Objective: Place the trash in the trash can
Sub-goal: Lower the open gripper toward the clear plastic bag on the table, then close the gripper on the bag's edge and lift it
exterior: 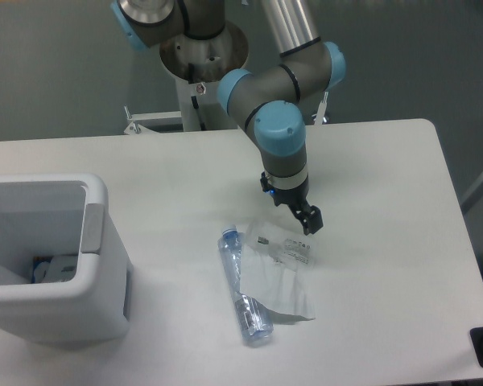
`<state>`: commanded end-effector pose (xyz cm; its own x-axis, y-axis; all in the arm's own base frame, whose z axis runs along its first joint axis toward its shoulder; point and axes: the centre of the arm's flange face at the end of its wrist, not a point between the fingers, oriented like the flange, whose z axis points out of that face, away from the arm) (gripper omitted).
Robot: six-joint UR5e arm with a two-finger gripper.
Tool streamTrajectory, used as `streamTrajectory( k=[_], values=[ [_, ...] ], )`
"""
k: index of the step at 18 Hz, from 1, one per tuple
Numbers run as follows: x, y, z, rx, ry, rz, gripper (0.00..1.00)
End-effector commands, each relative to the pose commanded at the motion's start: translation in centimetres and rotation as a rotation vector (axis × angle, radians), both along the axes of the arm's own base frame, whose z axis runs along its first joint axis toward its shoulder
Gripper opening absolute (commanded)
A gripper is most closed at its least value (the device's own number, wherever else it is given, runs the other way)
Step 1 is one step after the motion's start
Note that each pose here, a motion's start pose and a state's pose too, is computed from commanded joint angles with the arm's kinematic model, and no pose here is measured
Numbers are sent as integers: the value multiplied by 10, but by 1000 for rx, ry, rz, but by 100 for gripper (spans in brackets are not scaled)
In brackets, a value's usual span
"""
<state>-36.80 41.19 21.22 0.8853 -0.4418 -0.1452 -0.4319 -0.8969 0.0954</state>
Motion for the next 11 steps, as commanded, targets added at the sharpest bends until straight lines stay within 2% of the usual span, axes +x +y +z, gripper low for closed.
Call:
streamTrajectory(
  k=[3, 6, 11],
  values=[
    [2, 8, -14, 1, -5, 21, 100],
    [8, 21, -13, 15, 6, 24, 100],
    [-5, 43, -23, 29, 9, 78, 100]
  ],
)
